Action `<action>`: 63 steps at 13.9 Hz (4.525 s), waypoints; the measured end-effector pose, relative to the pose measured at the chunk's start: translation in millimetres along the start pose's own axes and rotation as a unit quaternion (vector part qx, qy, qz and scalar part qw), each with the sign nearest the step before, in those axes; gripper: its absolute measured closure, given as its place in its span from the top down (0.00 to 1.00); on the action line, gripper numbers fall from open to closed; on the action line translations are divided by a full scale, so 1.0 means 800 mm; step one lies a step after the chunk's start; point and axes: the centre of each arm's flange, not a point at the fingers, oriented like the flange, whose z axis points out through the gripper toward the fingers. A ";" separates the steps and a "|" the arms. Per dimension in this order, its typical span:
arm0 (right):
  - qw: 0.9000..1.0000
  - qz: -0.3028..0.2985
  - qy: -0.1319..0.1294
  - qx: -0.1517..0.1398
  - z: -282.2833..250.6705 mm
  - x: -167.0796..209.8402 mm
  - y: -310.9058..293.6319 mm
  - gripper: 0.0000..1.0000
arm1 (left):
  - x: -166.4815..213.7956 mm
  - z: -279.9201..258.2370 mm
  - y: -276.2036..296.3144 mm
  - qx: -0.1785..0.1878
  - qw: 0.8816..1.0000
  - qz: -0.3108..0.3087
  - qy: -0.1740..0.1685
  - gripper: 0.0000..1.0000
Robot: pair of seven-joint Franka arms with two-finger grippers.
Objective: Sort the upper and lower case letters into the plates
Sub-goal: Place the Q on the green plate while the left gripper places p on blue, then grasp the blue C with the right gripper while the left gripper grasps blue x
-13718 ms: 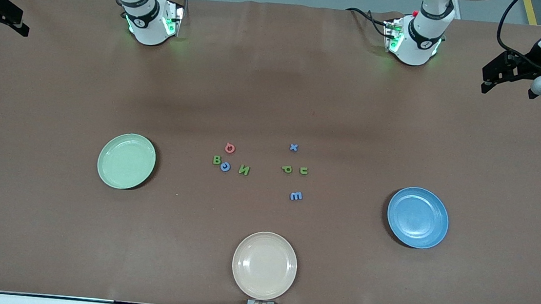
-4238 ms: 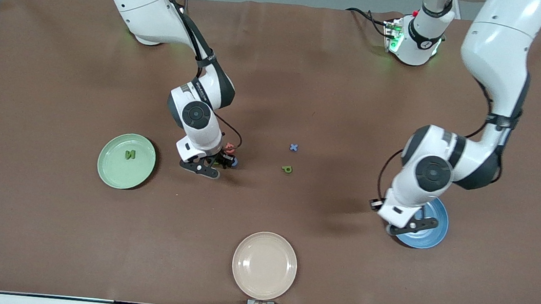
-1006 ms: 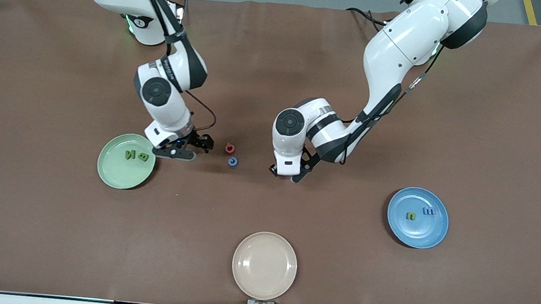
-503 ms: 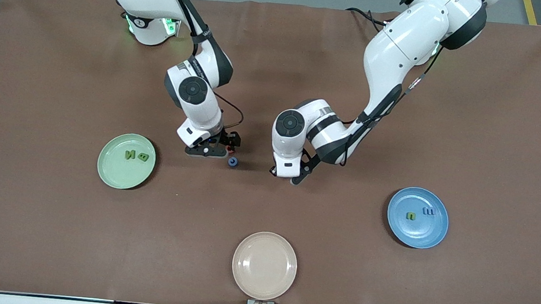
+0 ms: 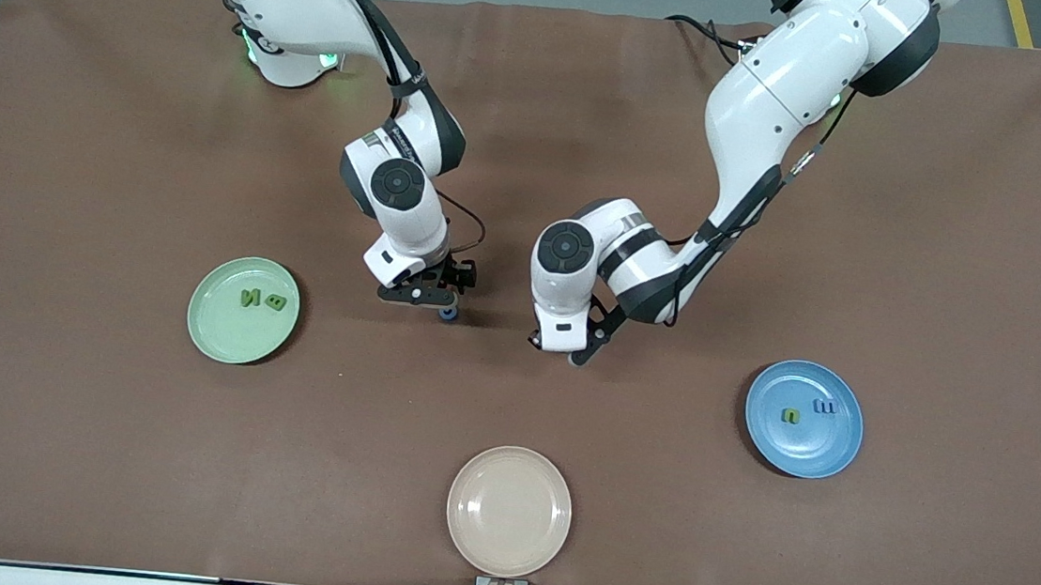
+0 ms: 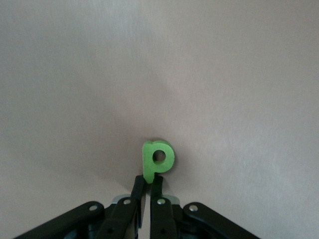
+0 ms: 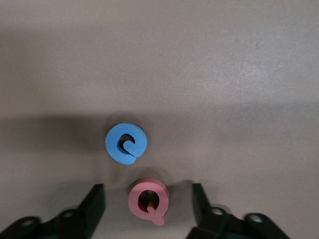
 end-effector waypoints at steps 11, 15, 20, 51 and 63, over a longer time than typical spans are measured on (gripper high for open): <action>1.000 0.001 -0.004 -0.004 0.001 -0.001 -0.001 0.41 | 0.294 -0.083 -0.100 0.066 0.993 0.099 0.025 0.08; 1.000 0.005 -0.004 -0.004 0.000 -0.001 -0.002 0.36 | 0.378 -0.068 -0.156 0.062 0.988 0.140 0.015 0.08; 0.999 -0.008 -0.031 -0.031 -0.043 0.054 0.070 0.36 | 0.442 -0.036 -0.193 0.039 0.985 0.166 0.008 0.20; 0.994 -0.100 -0.036 -0.012 -0.057 0.119 0.392 1.00 | -0.073 0.018 -0.111 -0.001 0.995 -0.101 -0.005 0.84; 0.990 0.140 -0.006 0.003 -0.060 0.059 0.042 0.97 | -0.078 0.011 -0.106 -0.008 0.995 -0.099 -0.007 0.55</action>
